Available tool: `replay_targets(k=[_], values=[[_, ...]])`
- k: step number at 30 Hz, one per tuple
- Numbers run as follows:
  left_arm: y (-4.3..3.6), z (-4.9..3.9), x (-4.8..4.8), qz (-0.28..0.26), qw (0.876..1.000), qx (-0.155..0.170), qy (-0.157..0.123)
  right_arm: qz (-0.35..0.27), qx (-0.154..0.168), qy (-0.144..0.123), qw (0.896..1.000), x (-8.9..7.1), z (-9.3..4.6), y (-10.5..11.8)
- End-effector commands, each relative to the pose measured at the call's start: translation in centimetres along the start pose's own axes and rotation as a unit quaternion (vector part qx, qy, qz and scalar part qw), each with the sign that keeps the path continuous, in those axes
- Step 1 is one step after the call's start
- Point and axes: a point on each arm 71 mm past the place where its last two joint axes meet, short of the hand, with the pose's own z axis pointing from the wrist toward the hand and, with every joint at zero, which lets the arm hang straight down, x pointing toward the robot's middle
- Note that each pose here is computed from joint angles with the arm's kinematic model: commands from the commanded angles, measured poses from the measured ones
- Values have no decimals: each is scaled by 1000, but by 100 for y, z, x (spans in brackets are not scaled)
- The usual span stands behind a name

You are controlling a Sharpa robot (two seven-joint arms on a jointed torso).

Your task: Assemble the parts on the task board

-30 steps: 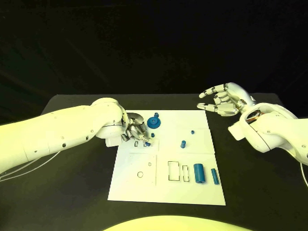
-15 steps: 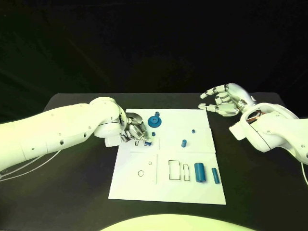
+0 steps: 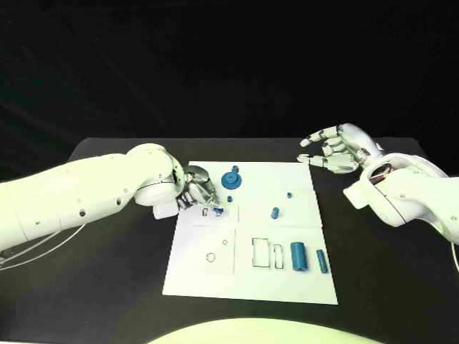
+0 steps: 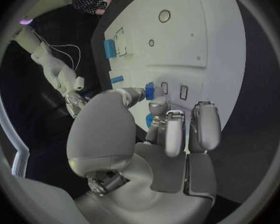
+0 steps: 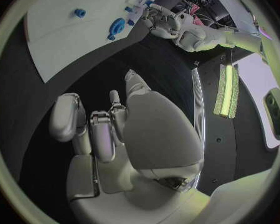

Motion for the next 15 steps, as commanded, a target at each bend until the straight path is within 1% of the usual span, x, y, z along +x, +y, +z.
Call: replay_targets(k=[1,6,11,15], values=[[-30,-12,-34,23,999,4,-48,-4,-4,9,1000,13,-5,2],[-51,-22,-20,58,995,3,-79,-7,-6,11,1000,13,-10,1],[-50,-19,8,78,992,1,-94,-9,-7,12,1000,13,-14,-1],[-54,-9,30,87,991,1,-99,-9,-7,11,1000,6,-21,-8]])
